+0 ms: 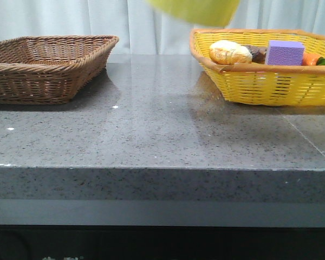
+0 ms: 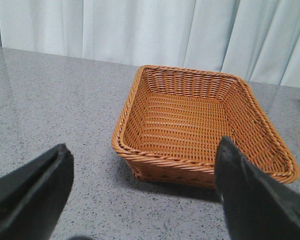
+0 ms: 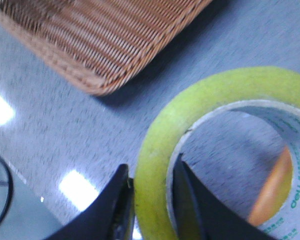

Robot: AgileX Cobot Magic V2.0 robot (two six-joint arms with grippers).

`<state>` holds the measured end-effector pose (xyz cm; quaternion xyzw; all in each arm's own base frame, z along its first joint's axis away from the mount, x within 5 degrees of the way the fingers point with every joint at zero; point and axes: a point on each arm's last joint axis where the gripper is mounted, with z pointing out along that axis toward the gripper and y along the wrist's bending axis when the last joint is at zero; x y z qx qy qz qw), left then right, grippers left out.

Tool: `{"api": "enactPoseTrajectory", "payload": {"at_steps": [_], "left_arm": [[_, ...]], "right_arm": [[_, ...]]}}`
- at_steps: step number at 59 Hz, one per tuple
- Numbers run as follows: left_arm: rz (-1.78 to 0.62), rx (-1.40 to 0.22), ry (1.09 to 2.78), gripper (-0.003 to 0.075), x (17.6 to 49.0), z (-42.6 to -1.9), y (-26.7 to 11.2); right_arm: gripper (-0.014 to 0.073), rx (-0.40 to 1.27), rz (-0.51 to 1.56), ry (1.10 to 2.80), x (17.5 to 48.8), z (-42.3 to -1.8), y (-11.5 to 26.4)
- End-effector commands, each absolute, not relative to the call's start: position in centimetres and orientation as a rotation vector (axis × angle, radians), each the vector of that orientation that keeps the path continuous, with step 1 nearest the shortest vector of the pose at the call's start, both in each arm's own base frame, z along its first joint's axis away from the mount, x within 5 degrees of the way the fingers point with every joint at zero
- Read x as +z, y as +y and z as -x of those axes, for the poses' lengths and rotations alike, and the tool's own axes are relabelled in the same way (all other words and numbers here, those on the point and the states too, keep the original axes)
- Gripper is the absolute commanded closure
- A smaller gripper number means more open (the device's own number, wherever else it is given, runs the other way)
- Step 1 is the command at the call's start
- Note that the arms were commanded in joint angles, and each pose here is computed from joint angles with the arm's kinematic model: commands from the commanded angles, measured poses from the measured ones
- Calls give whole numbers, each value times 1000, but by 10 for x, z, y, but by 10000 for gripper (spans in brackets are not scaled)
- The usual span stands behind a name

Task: Transfer tape with both arms
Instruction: 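Grasp the clear yellow tape roll with the right gripper and lift it, then carry the tape toward the table center and set it down, releasing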

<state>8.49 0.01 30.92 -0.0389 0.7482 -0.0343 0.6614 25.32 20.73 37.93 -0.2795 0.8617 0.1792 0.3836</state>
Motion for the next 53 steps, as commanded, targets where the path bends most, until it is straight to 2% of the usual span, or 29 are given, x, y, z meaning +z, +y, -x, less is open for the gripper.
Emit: {"api": "enactPoseTrajectory", "payload": {"at_steps": [1, 12, 29, 35, 40, 44, 48, 53], "left_arm": [[89, -96, 1601, 157, 326, -86, 0], [89, -96, 1601, 157, 326, -86, 0], [89, -96, 1601, 157, 326, -86, 0], [89, -96, 1601, 157, 326, -86, 0], [89, -96, 1601, 157, 326, -86, 0], [89, -96, 1601, 157, 326, -86, 0], [89, -96, 1601, 157, 326, -86, 0], [89, -96, 1601, 157, 326, -86, 0]], "right_arm": [[527, 473, 753, 2123, 382, -251, 219], [527, 478, 833, 2172, 343, -256, 251], [517, 466, 882, 2224, 312, -263, 271], [424, 470, 878, 2216, 314, -263, 271], [270, 470, 879, 2215, 316, -262, 270], [184, 473, 877, 2209, 320, -260, 268], [140, 480, 872, 2193, 329, -257, 265], [141, 499, 856, 2145, 350, -249, 257]]}}
